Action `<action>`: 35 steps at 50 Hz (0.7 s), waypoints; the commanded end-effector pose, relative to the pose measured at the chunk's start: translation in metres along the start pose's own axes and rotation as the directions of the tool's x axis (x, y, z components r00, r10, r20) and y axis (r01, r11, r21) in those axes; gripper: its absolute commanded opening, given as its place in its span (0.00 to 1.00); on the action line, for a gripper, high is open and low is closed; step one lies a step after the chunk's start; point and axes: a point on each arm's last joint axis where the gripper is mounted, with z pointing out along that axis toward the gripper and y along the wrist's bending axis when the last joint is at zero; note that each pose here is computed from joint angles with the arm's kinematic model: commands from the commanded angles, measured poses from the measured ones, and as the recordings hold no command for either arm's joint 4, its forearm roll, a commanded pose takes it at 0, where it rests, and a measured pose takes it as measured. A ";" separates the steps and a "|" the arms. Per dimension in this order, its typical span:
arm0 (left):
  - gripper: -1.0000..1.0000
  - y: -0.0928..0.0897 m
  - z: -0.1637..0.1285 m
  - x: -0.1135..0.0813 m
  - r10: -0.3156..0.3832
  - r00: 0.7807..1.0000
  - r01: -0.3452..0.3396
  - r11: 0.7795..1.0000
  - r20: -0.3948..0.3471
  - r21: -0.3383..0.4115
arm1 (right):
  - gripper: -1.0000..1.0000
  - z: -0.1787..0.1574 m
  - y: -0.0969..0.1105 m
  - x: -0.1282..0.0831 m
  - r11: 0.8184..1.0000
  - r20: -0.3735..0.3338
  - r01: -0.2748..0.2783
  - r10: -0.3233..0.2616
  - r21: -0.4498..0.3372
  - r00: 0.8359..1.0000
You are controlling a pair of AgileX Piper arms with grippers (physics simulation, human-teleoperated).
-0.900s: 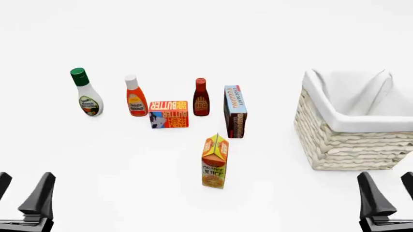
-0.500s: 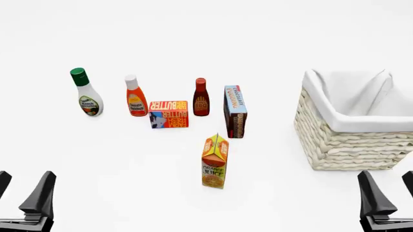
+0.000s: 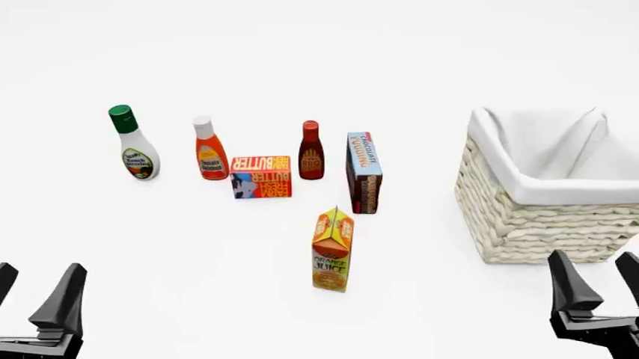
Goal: Pick the orange juice and place it in the basket.
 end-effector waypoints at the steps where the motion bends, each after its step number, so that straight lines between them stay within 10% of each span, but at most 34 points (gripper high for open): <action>1: 1.00 0.000 0.000 0.000 0.000 1.000 0.000 1.000 0.000 0.000 | 1.00 0.020 -0.002 -0.007 0.999 -0.051 -0.038 0.039 0.019 0.998; 35: 1.00 0.000 -0.001 0.001 0.000 1.000 0.000 1.000 0.000 0.001 | 1.00 0.059 0.020 -0.075 0.985 -0.217 -0.114 0.085 -0.126 0.973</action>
